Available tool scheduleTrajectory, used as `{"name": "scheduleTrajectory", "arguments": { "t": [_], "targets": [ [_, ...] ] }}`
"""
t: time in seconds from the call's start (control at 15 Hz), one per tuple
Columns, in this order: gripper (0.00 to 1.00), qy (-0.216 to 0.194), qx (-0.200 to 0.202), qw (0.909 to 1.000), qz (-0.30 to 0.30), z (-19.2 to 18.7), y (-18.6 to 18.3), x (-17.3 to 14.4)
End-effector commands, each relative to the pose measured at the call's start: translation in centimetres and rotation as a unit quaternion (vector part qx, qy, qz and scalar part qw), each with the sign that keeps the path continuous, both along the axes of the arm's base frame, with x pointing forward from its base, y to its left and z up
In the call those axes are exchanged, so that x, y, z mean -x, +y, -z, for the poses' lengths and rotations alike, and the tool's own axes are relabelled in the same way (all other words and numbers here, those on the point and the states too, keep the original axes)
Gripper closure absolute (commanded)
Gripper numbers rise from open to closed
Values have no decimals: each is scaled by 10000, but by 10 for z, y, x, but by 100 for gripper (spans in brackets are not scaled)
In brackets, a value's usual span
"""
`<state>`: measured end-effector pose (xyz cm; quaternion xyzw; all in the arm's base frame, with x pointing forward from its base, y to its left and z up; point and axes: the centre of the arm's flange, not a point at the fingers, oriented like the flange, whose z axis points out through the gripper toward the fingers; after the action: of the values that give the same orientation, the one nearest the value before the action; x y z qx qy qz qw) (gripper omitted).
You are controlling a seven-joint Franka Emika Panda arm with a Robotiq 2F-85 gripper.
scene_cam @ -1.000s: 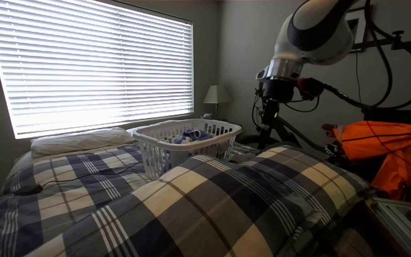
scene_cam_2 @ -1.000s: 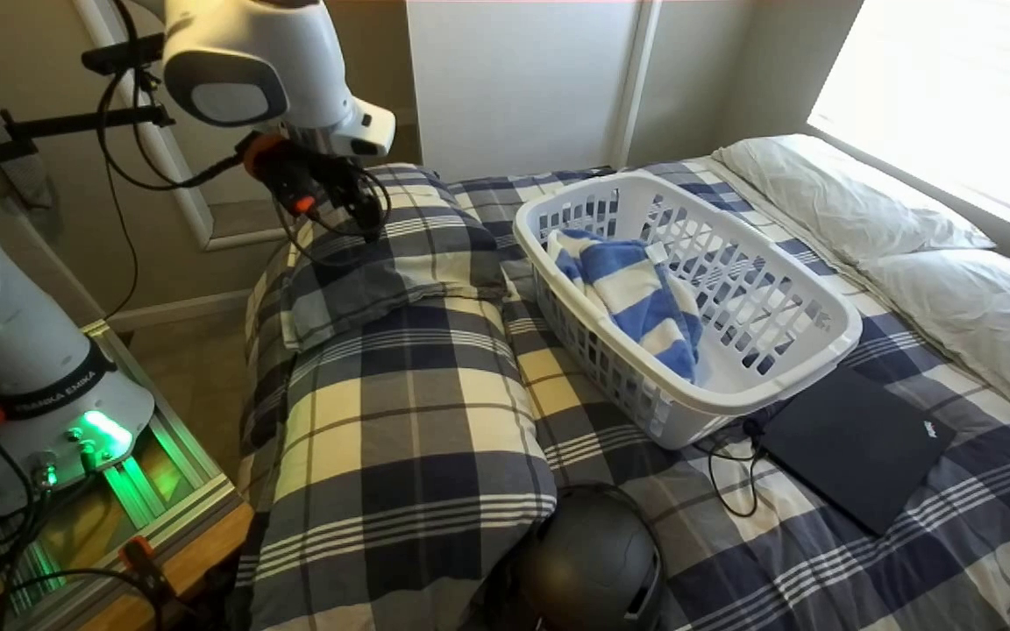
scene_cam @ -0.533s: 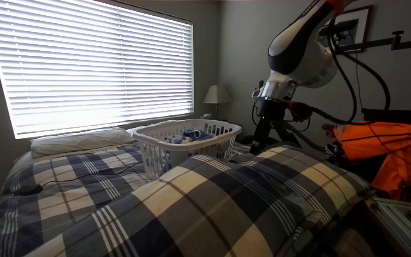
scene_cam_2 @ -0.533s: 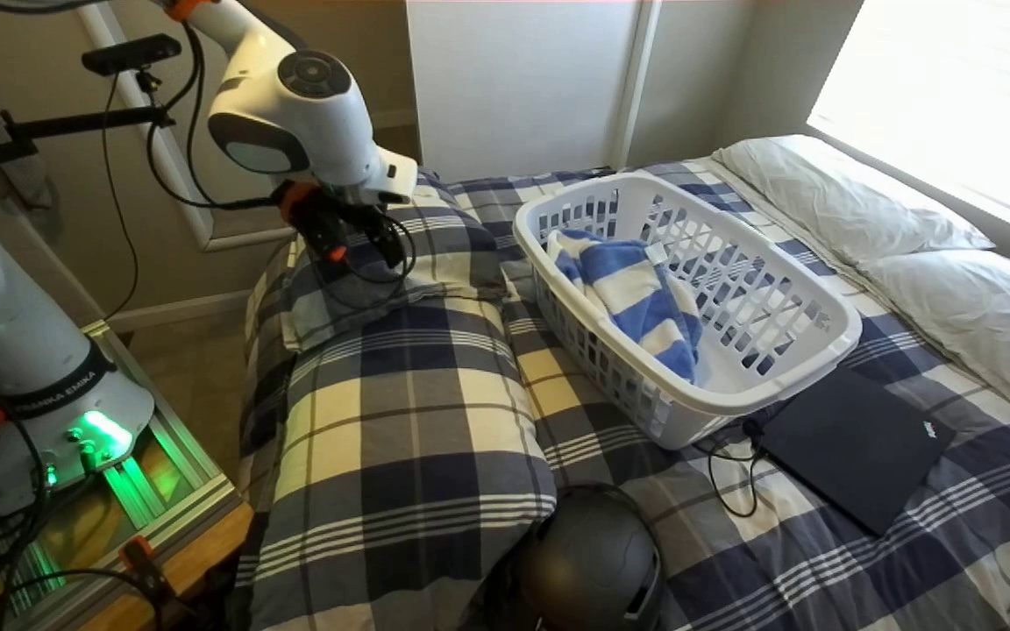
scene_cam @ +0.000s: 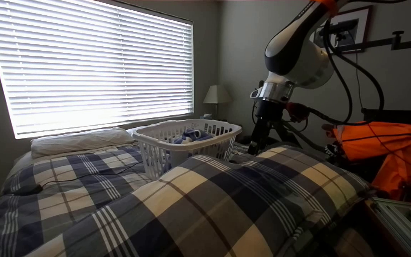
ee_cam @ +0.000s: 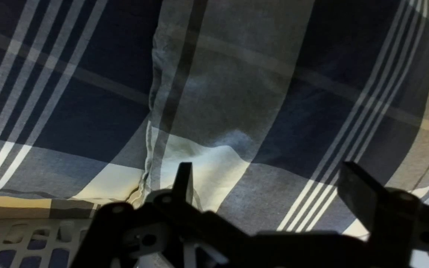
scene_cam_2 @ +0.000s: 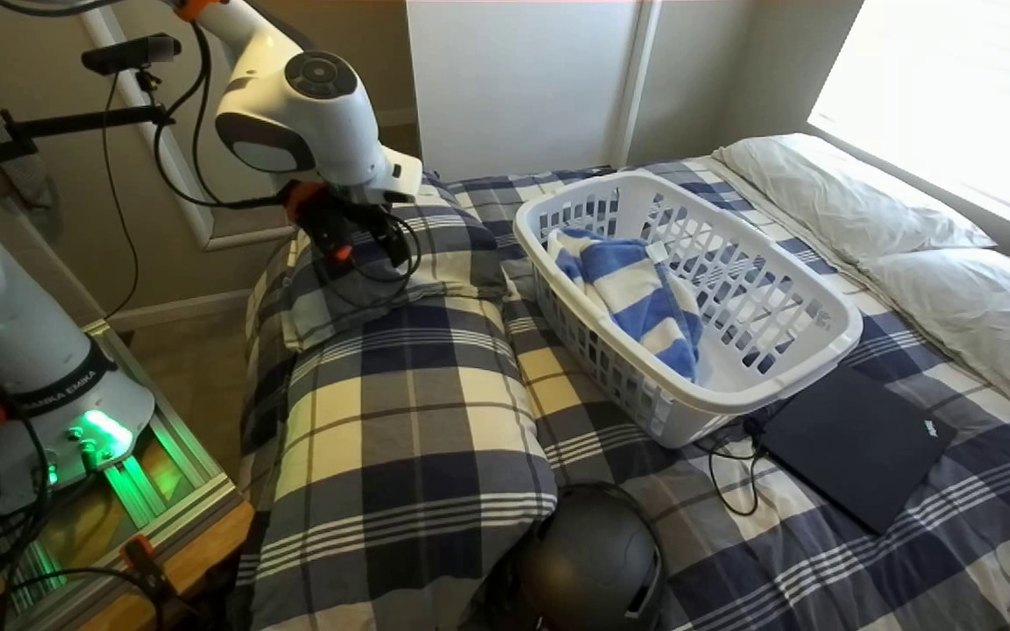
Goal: Put the pillow on the left in the basket.
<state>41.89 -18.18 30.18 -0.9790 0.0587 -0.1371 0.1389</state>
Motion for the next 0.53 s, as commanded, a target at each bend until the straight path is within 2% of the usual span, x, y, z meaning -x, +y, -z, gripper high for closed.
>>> {"name": "scheduleTrajectory", "arguments": {
  "t": [0.0,0.2,0.47],
  "targets": [
    [0,-72,-38,10000,56,16,-9,-13],
    [0,-192,-268,9994,54,38,-8,-32],
    [0,-547,-512,9970,189,65,-6,-65]
  ]
}}
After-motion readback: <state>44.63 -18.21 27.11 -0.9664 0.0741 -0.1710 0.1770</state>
